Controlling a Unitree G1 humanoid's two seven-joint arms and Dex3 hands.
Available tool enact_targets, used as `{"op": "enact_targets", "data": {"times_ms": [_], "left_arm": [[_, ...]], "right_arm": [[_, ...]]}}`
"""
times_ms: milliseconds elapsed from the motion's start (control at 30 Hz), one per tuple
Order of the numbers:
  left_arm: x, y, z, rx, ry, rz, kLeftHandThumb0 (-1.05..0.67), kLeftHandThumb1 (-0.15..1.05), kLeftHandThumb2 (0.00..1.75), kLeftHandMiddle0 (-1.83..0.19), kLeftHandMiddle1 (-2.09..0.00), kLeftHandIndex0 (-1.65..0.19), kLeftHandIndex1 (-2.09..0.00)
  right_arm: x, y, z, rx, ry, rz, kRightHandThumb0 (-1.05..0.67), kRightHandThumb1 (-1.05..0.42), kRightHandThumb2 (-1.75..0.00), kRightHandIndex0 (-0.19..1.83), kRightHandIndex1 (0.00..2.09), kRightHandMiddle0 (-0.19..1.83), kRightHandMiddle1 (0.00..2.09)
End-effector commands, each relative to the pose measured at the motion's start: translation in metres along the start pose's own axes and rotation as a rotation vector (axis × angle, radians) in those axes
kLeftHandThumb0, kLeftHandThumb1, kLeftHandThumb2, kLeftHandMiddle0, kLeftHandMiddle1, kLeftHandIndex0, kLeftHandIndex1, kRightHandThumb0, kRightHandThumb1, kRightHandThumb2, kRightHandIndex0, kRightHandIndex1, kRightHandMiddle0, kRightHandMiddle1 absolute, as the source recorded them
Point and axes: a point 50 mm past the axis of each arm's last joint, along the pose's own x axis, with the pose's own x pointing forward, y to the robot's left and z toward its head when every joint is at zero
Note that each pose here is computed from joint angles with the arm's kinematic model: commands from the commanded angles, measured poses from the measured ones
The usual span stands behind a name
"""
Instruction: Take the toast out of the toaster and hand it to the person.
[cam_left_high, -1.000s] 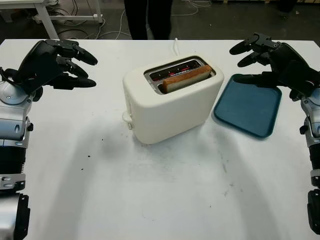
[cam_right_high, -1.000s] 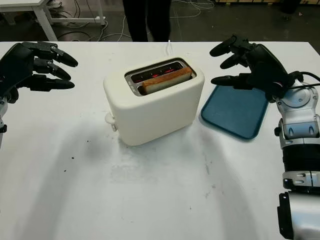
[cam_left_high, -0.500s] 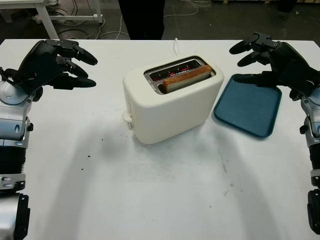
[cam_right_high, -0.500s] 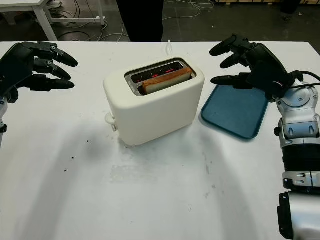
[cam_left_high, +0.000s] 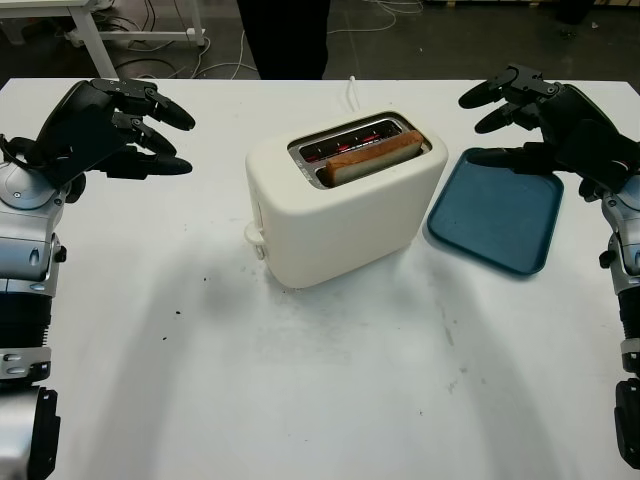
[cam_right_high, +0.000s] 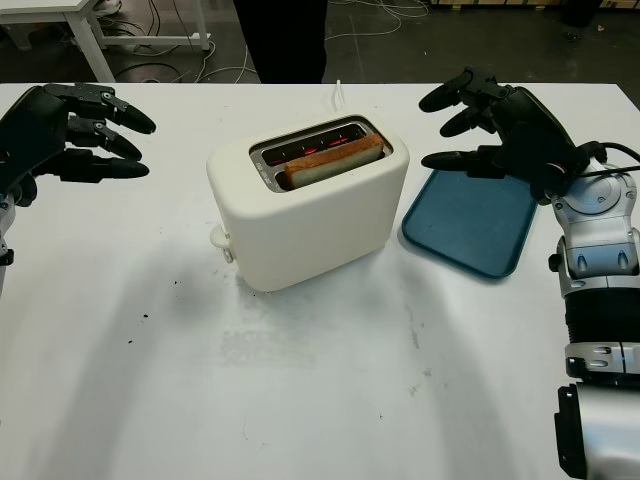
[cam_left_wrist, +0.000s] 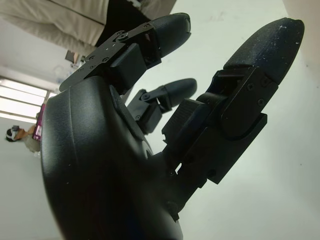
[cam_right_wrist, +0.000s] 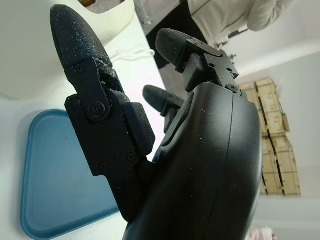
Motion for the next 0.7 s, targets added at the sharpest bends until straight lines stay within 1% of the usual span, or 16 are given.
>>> {"op": "enact_targets", "data": {"times_ms": [0,667], "left_arm": [[-0.0006,0.0026,0.0012,0.0,-0.005,0.009,-1.05,0.56,0.0,-0.82,-0.86,-0.84,-0.68],[-0.0009,0.0025,0.0009,-0.001,-0.005,0.008,-1.05,0.57,0.0,-0.82,-0.85,-0.84,-0.67]], "right_arm": [[0.0021,-0.0008,0.0043,0.007,-0.022,-0.006,-0.88,-0.83,0.0,0.07,1.31,0.17,1.01],[0.0024,-0.0006,0.003,0.01,-0.016,-0.004,-0.9,-0.83,0.0,0.08,1.32,0.18,1.02]]}}
